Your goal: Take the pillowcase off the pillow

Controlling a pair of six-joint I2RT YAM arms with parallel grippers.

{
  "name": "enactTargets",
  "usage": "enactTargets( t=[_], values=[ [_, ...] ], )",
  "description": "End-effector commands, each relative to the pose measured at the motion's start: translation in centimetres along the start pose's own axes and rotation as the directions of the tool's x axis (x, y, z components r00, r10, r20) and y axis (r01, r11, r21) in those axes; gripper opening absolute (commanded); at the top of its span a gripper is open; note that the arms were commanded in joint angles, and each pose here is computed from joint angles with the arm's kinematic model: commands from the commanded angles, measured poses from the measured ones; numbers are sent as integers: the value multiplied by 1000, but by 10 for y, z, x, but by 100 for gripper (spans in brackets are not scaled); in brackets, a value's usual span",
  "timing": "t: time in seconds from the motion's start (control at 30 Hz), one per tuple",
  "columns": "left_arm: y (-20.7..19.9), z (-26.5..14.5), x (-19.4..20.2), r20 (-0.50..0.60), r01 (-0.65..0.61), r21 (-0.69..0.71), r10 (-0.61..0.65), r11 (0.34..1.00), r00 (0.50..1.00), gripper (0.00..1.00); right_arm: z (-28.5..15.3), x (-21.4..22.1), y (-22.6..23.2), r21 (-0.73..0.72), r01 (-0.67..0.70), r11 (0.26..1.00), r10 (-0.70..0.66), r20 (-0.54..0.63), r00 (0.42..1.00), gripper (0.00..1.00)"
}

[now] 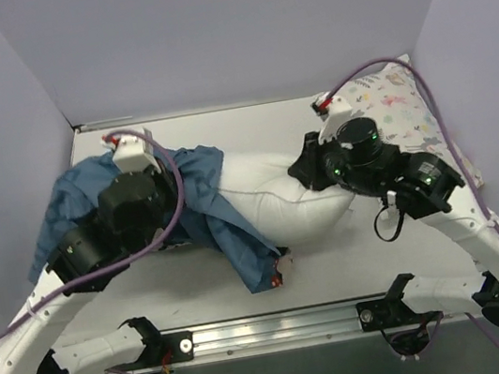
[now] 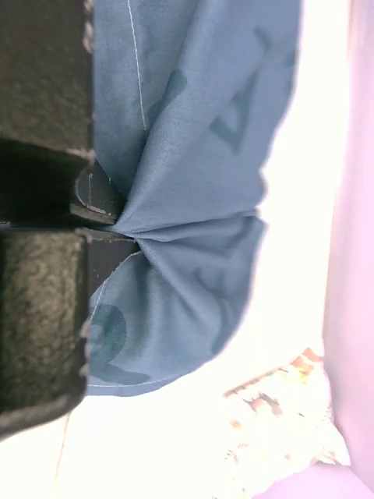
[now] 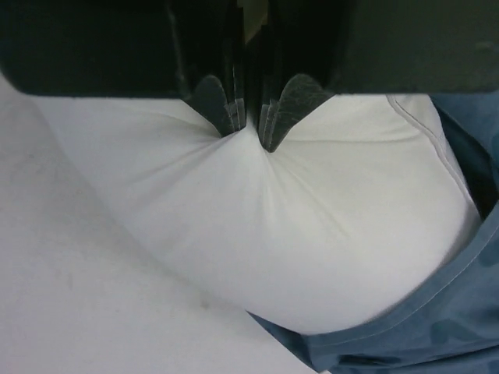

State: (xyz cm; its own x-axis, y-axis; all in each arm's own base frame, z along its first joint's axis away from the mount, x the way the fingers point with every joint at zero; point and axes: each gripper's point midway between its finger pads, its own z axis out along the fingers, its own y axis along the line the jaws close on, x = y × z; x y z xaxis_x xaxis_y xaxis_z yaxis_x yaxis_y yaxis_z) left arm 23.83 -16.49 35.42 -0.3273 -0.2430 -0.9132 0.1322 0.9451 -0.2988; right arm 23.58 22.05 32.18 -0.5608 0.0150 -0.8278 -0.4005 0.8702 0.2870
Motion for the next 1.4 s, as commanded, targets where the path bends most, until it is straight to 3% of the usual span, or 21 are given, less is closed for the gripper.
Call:
enactTargets(
  t=[0.0,0.07,0.2,0.37,0.4,0.43,0.57,0.73,0.83,0.93,1.17,1.3,1.37],
  values=[
    [-18,1,-74,71,-119,-46,122,992,990,0,-19,-7,5,-72,-37,997,34,-48,998,0],
    [-33,17,-88,33,-121,3,121,993,992,0,-6,1,0,-91,-106,990,96,-109,989,0],
    [-60,107,-25,-233,-122,103,143,987,962,0,44,25,-42,-52,-289,956,273,-205,940,5],
    [-65,178,61,-439,-129,103,161,986,884,0,109,63,-116,157,-359,920,390,-285,876,36],
    [-60,191,88,-485,-128,82,152,988,861,0,116,62,-125,192,-355,915,397,-273,876,44],
    [-61,202,95,-480,-111,80,136,991,867,0,118,56,-133,225,-344,912,394,-239,888,61],
    [-57,226,118,-512,-72,53,89,996,854,0,110,10,-145,275,-329,903,369,-108,923,80],
    [-55,249,132,-540,-30,22,37,999,841,0,62,-51,-168,384,-352,854,323,140,936,98],
    [-52,261,144,-560,-15,0,12,1000,828,0,43,-67,-166,377,-364,852,308,203,930,100],
    [-45,270,155,-573,-17,-32,-4,999,820,0,38,-56,-142,291,-351,890,316,160,935,100],
    [-34,283,174,-590,-19,-57,-18,998,807,0,44,52,-84,225,-248,942,254,3,967,100],
    [-35,284,183,-597,-12,-51,-20,999,802,0,71,124,-91,314,-187,931,234,-116,965,100],
    [-35,279,196,-613,-21,-50,-15,999,790,0,81,131,-97,338,-169,926,223,-126,967,100]
  ],
)
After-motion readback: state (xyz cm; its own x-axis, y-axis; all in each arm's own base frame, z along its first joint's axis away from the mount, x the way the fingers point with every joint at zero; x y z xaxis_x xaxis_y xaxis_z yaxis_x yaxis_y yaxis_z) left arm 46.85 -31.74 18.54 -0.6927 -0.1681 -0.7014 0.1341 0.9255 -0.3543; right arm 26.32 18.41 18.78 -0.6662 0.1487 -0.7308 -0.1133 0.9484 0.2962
